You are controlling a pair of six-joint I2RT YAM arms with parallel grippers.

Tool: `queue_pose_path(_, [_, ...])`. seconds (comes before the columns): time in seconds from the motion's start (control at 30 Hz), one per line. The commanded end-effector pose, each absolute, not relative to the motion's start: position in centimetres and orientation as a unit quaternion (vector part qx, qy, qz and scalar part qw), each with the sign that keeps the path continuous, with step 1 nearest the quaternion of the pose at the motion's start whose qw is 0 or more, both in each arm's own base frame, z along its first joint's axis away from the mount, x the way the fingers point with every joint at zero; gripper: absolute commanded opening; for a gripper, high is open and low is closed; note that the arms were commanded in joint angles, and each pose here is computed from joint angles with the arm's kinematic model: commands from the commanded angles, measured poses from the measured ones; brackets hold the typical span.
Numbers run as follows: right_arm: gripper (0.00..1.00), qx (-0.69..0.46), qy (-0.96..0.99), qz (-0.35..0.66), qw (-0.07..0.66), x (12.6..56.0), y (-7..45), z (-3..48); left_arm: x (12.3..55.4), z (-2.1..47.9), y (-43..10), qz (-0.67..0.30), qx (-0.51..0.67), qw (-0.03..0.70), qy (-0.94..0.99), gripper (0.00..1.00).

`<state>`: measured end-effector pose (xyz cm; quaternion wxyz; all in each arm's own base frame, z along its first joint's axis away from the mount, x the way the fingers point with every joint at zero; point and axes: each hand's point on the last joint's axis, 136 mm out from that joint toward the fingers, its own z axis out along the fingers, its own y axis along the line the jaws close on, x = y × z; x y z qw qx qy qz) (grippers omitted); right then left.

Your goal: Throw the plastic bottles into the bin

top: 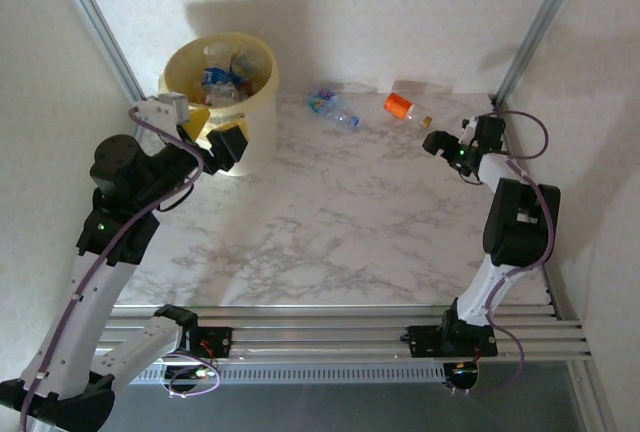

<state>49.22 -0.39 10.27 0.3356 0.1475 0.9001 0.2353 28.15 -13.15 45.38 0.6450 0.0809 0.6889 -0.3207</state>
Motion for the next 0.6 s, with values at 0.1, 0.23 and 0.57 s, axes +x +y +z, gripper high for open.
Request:
queue_pose_path(0.1, [0.93, 0.143, 0.892, 0.261, 0.340, 53.7, -0.6, 10.8, 26.5, 45.8, -13.6, -0.345, 0.090, 0.646, 0.675, 1.00])
queue_pose_path(0.23, [0.90, 0.139, 0.896, 0.264, 0.330, 56.2, -0.8, 10.3, 26.4, 45.4, -13.5, -0.345, 0.088, 0.646, 0.675, 1.00])
queue_pose_path(0.57, [0.86, 0.135, 0.899, 0.273, 0.314, 61.0, -1.2, 8.1, 27.3, 45.0, -13.2, -0.335, 0.075, 0.649, 0.679, 1.00])
